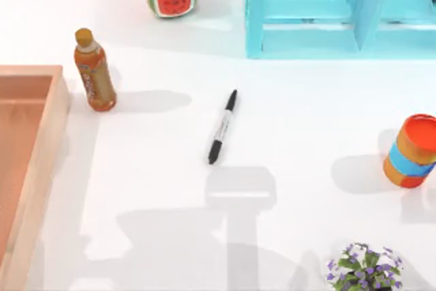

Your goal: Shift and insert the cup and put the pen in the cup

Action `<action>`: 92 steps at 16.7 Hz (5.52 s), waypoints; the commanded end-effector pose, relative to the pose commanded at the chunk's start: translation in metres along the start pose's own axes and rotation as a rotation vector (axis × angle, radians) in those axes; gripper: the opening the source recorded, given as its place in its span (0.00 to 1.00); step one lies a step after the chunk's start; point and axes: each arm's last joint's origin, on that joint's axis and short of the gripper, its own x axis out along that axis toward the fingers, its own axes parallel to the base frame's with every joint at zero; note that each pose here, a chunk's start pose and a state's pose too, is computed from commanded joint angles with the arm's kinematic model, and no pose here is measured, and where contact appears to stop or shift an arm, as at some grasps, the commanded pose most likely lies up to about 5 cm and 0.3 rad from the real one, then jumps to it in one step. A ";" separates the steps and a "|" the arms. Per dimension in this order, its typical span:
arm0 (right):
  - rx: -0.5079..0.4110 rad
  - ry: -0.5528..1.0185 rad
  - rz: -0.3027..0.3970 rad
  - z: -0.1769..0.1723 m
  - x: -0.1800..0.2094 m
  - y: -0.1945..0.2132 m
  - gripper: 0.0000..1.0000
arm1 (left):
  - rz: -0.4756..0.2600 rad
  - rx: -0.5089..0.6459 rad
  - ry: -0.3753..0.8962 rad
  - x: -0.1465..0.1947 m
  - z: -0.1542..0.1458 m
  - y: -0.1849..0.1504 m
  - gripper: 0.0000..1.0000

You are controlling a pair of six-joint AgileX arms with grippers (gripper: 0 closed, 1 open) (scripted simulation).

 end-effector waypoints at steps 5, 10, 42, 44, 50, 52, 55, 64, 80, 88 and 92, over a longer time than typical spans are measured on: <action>0.000 0.000 0.000 0.000 0.000 0.000 1.00 | -0.045 0.007 0.336 0.038 0.053 0.024 1.00; 0.000 0.000 0.000 0.000 0.000 0.000 1.00 | -0.078 0.007 0.496 0.065 0.077 0.039 1.00; 0.000 0.000 0.000 0.000 0.000 0.000 1.00 | -0.081 0.007 0.508 0.154 0.030 0.032 0.25; 0.000 0.000 0.000 0.000 0.000 0.000 1.00 | -0.081 0.007 0.508 0.154 0.030 0.032 0.10; 0.000 0.000 0.000 0.000 0.000 0.000 1.00 | -0.081 0.007 0.508 0.154 0.030 0.032 0.00; 0.000 0.000 0.000 0.000 0.000 0.000 1.00 | -0.081 0.007 0.508 0.154 0.030 0.032 0.00; 0.000 0.000 0.000 0.000 0.000 0.000 1.00 | -0.080 0.008 0.503 0.153 0.031 0.032 0.00; 0.000 0.000 0.000 0.000 0.000 0.000 1.00 | -0.035 -0.117 0.413 0.096 0.099 -0.004 0.00; 0.000 0.000 0.000 0.000 0.000 0.000 1.00 | -0.075 0.013 0.531 0.029 0.101 -0.121 0.00; 0.000 0.000 0.000 0.000 0.000 0.000 1.00 | -0.082 0.012 0.504 0.095 0.086 -0.189 0.00; 0.000 0.000 0.000 0.000 0.000 0.000 1.00 | -0.081 0.007 0.505 0.096 0.086 -0.187 0.00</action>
